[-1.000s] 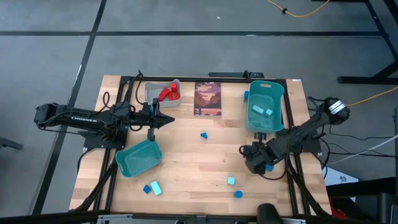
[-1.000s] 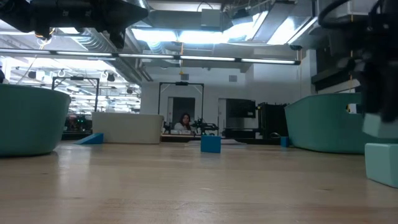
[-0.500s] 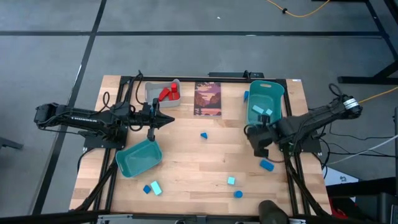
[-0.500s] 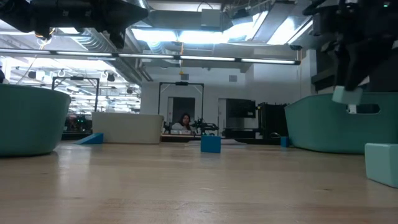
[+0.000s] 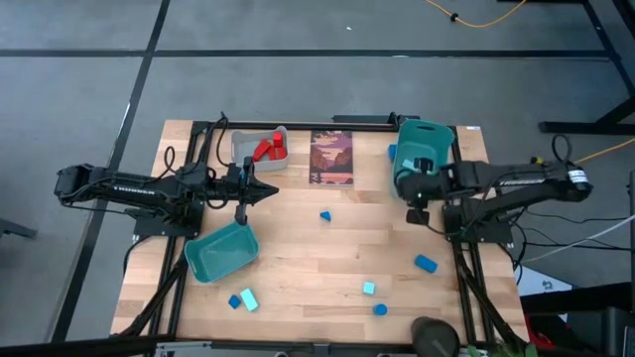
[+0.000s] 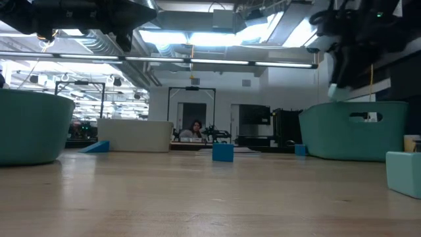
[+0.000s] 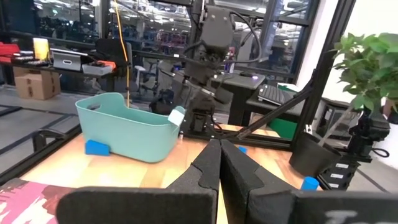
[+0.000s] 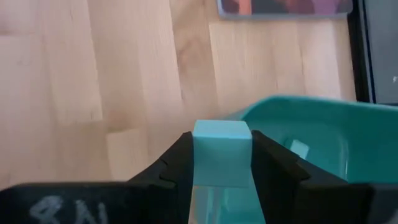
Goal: Sort & place blocks by color
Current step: Put the light blue block into the right green bin
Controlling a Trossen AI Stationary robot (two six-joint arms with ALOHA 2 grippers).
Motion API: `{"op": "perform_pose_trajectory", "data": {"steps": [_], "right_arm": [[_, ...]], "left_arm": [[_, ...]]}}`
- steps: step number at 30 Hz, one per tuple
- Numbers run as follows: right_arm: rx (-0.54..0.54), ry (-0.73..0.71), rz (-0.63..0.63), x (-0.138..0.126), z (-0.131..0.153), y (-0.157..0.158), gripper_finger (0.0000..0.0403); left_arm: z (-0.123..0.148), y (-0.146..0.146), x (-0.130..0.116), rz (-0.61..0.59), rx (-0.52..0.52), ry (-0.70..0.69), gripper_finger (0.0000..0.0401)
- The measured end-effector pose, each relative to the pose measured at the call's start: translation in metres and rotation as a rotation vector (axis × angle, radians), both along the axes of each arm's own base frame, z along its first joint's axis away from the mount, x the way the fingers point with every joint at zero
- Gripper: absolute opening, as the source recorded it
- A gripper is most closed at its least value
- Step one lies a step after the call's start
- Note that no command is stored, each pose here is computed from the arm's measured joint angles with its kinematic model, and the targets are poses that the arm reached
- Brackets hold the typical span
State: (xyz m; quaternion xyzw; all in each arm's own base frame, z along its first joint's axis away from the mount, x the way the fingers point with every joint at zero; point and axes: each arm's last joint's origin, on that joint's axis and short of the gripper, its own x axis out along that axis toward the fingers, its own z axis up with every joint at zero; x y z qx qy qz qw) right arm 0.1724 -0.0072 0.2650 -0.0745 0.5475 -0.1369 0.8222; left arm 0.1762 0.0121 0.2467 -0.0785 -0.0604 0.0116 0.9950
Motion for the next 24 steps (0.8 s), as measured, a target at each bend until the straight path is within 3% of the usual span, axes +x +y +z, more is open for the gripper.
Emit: {"op": "perform_pose_trajectory", "data": {"steps": [14, 24], "right_arm": [[-0.039, -0.19, 0.044, 0.006, 0.053, -0.018, 0.0128], [-0.046, -0.198, 0.011, 0.005, 0.056, -0.024, 0.0128]], "left_arm": [[0.0, 0.0, 0.0, -0.002, -0.013, 0.0, 0.0], [0.0, 0.0, 0.0, -0.002, -0.013, 0.0, 0.0]]}}
